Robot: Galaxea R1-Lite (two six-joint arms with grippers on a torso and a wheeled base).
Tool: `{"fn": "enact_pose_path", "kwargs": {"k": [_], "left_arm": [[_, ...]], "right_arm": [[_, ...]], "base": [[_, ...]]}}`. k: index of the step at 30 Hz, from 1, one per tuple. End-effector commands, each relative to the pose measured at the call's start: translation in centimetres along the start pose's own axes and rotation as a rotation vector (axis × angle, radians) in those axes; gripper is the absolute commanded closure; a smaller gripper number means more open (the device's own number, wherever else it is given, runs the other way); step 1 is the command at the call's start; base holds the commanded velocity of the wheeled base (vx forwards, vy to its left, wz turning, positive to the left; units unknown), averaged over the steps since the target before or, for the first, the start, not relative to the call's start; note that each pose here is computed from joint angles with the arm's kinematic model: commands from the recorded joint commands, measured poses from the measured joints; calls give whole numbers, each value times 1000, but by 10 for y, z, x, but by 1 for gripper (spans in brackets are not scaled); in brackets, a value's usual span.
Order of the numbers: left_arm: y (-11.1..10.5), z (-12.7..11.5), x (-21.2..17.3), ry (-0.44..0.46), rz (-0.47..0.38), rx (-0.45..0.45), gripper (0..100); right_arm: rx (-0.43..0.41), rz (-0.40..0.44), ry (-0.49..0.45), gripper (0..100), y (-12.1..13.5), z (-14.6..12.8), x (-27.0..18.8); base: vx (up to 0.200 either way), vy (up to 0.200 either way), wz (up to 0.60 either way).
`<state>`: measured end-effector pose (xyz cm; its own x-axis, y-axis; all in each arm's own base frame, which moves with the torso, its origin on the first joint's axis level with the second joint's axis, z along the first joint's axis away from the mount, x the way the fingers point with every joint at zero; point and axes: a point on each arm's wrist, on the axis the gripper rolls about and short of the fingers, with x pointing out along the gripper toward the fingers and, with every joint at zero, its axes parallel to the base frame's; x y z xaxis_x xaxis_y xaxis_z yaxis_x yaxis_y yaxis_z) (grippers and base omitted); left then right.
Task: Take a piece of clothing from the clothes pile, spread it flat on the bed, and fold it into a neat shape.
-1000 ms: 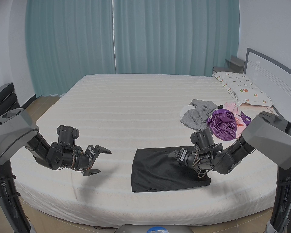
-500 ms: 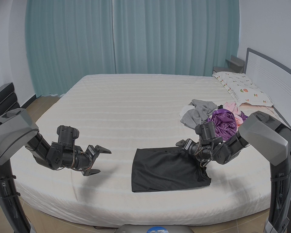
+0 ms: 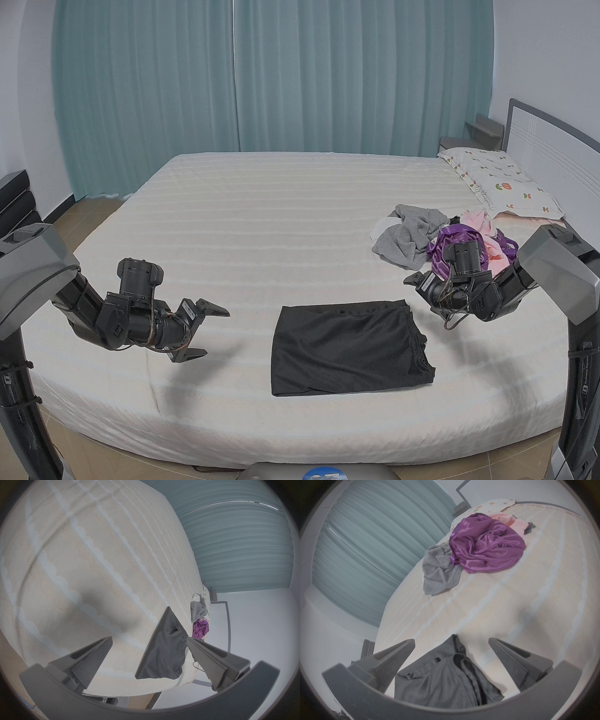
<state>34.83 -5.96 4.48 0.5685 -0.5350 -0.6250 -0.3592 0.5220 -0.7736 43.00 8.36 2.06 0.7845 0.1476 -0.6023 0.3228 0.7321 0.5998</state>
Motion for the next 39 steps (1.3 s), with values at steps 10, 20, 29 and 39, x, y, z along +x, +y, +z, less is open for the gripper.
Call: {"fn": "enact_pose_path", "kwargs": {"k": [10, 20, 29, 39], "left_arm": [[0, 0, 0, 0, 0, -2, 0], [-5, -5, 9, -21, 20, 21, 0], [-56, -20, 78, -131, 3, 160, 0], [-86, -39, 150, -91, 43, 262, 0]], "right_arm": [[-40, 31, 96, 100, 4, -31, 23], [-20, 17, 42, 100, -2, -16, 34], [42, -12, 4, 100, -19, 9, 18], [35, 20, -2, 100, -16, -4, 17]], "base": [[0, 0, 0], [0, 0, 0], [0, 0, 0], [0, 0, 0]]}}
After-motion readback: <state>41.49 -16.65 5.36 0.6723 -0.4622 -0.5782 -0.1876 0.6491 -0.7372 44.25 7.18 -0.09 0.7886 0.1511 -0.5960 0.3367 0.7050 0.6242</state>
